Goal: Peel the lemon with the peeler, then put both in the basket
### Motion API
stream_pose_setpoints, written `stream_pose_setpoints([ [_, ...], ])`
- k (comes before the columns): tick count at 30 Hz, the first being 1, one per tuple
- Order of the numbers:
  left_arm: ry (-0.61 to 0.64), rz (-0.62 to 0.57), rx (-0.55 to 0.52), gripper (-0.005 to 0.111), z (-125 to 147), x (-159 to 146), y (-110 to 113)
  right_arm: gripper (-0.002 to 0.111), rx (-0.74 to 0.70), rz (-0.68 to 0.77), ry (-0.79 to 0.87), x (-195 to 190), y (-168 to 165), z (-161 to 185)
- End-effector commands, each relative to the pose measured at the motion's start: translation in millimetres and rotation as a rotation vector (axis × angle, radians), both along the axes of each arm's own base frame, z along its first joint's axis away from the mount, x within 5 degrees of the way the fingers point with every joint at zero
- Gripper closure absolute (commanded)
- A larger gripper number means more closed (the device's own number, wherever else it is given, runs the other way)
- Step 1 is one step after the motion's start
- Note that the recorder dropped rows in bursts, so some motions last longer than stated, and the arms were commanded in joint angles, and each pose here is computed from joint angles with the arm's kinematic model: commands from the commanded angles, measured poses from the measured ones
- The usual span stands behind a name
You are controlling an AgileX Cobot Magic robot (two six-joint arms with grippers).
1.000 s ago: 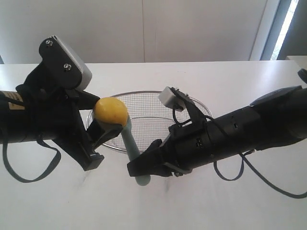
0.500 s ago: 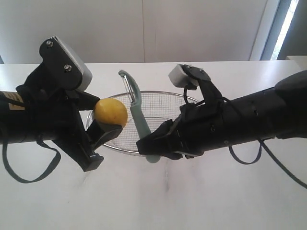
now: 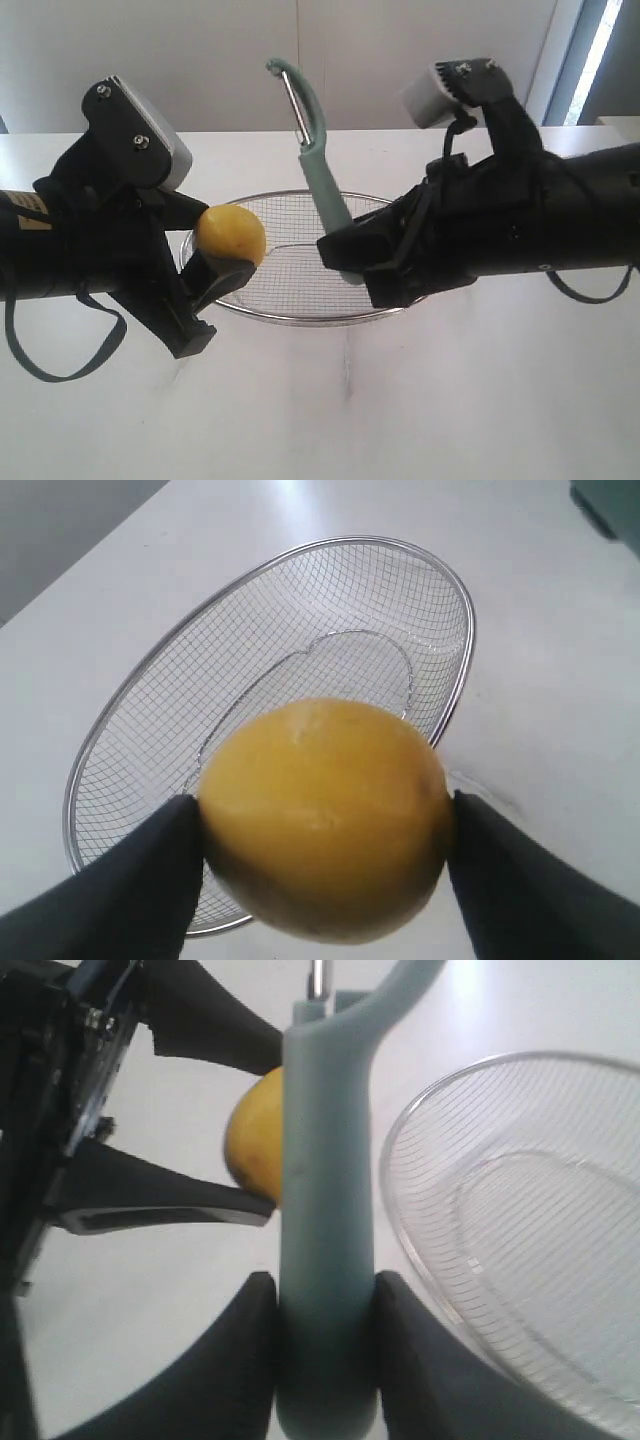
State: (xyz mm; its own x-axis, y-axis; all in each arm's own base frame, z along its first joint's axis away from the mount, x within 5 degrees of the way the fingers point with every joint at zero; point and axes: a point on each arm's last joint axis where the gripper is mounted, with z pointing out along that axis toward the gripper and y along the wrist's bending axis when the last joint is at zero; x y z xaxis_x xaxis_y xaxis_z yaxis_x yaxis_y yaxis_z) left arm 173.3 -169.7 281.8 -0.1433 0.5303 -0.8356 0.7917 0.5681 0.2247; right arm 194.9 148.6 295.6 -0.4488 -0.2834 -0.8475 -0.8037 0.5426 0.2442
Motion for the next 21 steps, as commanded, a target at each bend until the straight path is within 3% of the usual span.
stream_pose_setpoints([
  [1,0.001,0.003,-0.014,0.107,1,-1,0,0.108,-0.089,-0.194,-0.098,7,-18,6],
  [5,0.001,0.003,-0.014,0.107,1,-1,0,0.108,-0.145,-0.323,-0.025,13,-26,-10],
  [12,0.001,0.003,-0.014,0.107,1,-1,0,0.108,-0.226,-0.295,0.142,25,-17,-44],
  [16,0.001,0.003,-0.014,0.107,1,-1,0,0.108,-0.259,-0.202,0.285,33,-4,-68],
  [21,0.001,0.003,-0.014,0.107,1,-1,0,0.108,-0.138,0.047,0.408,36,23,-86],
])
